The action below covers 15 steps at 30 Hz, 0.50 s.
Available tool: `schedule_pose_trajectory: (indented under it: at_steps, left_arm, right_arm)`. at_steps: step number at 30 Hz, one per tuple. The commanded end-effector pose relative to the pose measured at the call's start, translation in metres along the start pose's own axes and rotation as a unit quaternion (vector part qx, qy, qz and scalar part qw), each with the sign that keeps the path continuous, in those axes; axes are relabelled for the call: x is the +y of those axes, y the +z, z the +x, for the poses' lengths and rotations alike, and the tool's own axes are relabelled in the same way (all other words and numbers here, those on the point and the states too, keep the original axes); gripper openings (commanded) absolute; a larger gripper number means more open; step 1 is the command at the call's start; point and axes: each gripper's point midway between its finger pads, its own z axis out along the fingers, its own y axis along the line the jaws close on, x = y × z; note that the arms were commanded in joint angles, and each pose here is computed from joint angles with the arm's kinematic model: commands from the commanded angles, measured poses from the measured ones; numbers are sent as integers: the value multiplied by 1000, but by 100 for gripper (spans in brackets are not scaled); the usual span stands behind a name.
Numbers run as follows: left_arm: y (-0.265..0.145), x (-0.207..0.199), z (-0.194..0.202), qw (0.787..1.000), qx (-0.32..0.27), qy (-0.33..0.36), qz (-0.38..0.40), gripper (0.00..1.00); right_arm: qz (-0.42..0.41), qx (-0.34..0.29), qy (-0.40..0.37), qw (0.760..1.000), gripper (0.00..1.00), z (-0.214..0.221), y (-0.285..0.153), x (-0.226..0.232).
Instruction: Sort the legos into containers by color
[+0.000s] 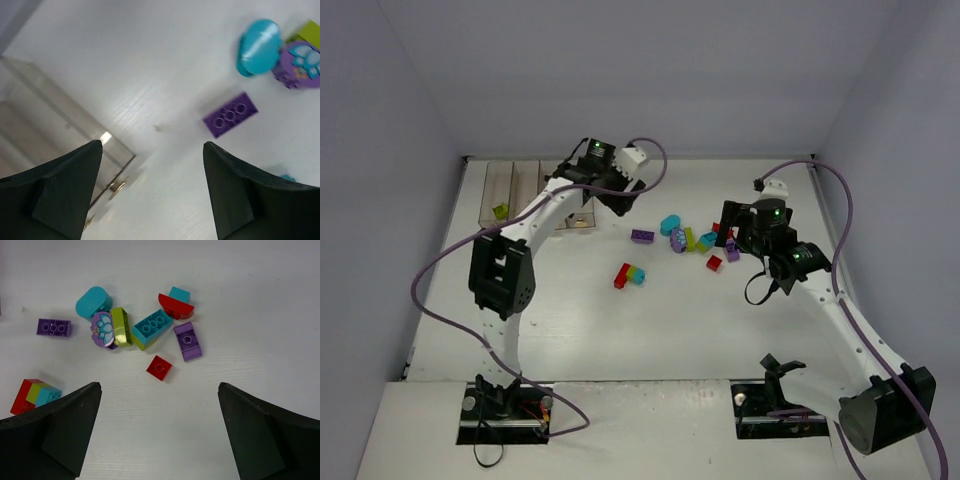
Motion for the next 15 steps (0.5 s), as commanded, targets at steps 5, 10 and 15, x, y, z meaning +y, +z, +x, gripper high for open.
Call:
schedule_pose_trajectory:
  at_steps: [5, 10, 15]
  left_arm:
    - [23, -66, -5, 978, 16, 169, 124, 77]
    - [45, -88, 16, 967, 58, 201, 144, 77]
    - [62, -100, 36, 959, 85, 223, 155, 77]
  right_arm:
    - [-33, -52, 2, 998, 100, -23, -19, 8]
    - [-43, -60, 0, 997, 100, -25, -26, 9]
    - [-43, -60, 1, 997, 100, -22, -28, 8]
